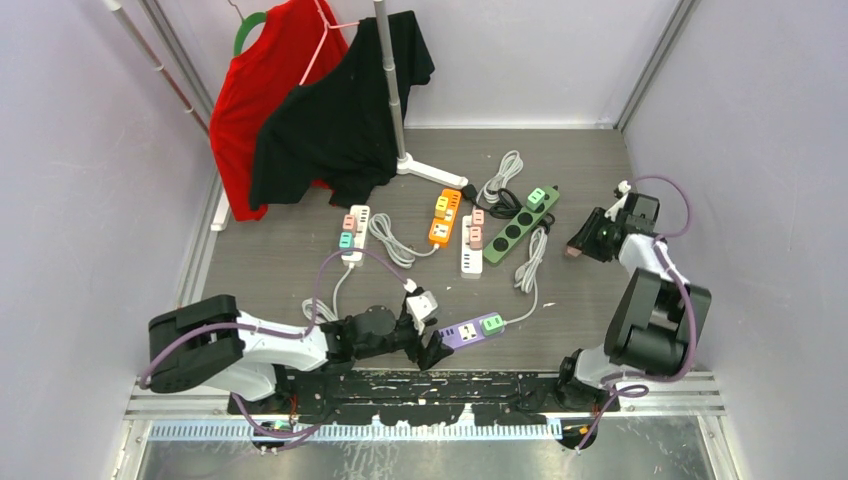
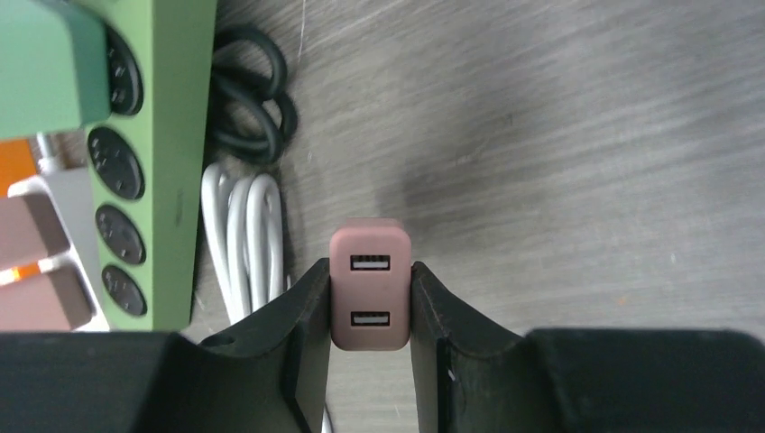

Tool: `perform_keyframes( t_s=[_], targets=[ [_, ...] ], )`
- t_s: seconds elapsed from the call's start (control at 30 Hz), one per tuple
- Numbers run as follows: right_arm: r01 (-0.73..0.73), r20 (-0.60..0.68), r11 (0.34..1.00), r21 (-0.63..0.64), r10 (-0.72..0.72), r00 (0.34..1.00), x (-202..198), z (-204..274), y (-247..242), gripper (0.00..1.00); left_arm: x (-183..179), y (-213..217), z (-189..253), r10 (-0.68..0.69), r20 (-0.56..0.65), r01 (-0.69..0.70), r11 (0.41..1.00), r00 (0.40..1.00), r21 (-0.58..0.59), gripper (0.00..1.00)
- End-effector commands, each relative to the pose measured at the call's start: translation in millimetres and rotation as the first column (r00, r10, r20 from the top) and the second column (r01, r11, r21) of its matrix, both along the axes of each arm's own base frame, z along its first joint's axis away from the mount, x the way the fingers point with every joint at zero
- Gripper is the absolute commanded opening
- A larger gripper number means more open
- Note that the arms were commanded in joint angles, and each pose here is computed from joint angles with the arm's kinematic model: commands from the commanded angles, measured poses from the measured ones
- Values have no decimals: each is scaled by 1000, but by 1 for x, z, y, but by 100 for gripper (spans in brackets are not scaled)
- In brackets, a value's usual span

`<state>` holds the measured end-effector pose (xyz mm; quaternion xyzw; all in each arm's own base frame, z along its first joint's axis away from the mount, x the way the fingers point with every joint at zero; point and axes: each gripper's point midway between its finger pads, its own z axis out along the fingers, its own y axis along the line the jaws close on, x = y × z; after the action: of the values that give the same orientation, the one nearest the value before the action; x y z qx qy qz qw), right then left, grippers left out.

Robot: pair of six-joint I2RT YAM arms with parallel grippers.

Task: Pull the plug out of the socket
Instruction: Place the plug at the center of the board.

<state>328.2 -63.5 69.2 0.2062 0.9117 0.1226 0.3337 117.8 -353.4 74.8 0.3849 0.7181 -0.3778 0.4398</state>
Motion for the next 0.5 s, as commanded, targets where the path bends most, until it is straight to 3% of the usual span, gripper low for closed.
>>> perform_keyframes(
  t_s=[0.0,0.17,0.37,0.47],
  targets=[
    [43,124,999,2,-43,991,51,22,-17,14,-4,-4,25,-2,-38,-1,996,999,-84,77],
    [30,119,999,45,-35,992,61,9,-16,30,-8,0,35,2,-68,-12,988,998,-153,82],
    [27,96,994,110,-37,995,66,1,-21,64,-7,-2,44,11,-75,-27,978,997,-209,87],
    [11,101,994,108,-22,995,60,7,-25,70,-8,-5,45,-1,-75,-14,981,997,-195,91]
  ],
)
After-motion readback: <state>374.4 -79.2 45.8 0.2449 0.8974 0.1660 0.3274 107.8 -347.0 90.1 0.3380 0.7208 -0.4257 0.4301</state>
